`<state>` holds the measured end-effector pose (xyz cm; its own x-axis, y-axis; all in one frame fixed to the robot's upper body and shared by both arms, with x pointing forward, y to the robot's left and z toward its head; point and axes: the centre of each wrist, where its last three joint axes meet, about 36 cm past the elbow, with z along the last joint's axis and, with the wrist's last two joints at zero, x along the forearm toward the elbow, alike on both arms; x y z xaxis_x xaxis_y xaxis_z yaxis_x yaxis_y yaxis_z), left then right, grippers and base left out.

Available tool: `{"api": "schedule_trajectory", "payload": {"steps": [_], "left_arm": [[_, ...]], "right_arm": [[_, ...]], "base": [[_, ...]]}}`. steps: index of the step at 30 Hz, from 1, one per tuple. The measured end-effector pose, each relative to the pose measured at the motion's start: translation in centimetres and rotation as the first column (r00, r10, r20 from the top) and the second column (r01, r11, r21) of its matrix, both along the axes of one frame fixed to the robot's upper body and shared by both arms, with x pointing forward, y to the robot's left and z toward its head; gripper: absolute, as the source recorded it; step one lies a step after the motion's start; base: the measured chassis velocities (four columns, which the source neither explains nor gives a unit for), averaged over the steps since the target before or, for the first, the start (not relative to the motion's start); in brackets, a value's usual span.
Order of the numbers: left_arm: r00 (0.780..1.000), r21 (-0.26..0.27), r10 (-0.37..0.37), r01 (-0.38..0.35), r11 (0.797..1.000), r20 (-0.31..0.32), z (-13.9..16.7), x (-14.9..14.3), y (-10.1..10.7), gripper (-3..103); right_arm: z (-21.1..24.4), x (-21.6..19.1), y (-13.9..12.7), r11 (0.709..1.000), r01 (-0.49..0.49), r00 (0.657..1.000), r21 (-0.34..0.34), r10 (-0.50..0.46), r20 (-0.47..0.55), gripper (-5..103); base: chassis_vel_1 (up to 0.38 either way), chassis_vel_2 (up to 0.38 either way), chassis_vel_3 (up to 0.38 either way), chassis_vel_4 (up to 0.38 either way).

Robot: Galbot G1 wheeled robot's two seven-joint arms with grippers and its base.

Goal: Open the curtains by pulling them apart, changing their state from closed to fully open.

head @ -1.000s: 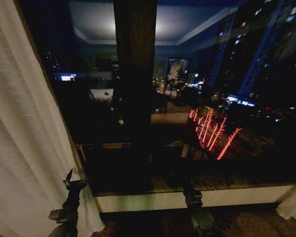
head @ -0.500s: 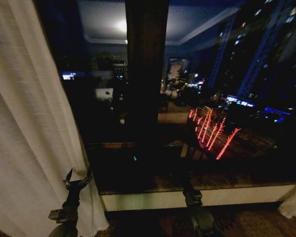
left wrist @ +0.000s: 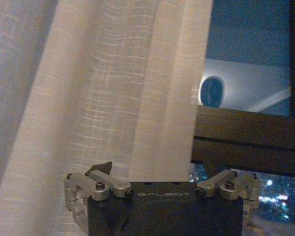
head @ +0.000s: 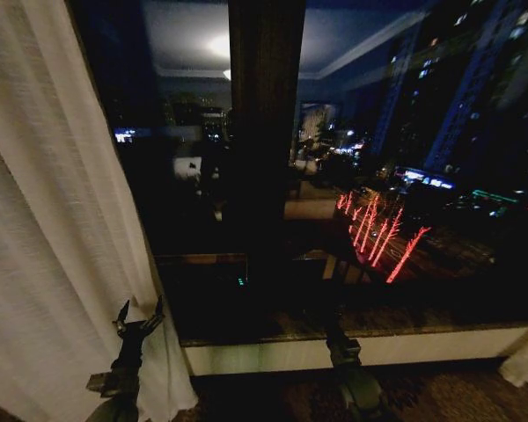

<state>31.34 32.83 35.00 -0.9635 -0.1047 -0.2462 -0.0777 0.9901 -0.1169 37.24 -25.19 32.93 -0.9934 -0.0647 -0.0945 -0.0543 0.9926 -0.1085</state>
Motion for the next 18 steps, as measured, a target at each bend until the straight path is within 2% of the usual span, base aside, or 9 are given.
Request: {"api": "schedule_trajectory", "payload": {"steps": [18], "left_arm": [[1.000,0.000,0.000,0.000,1.000,0.000,0.00,0.00,-0.01,100]], "right_arm": [[0.00,0.00,0.00,1.000,0.000,1.000,0.000,0.000,0.000,100]], "base": [[0.006,0.006,-0.008,-0.008]]}}
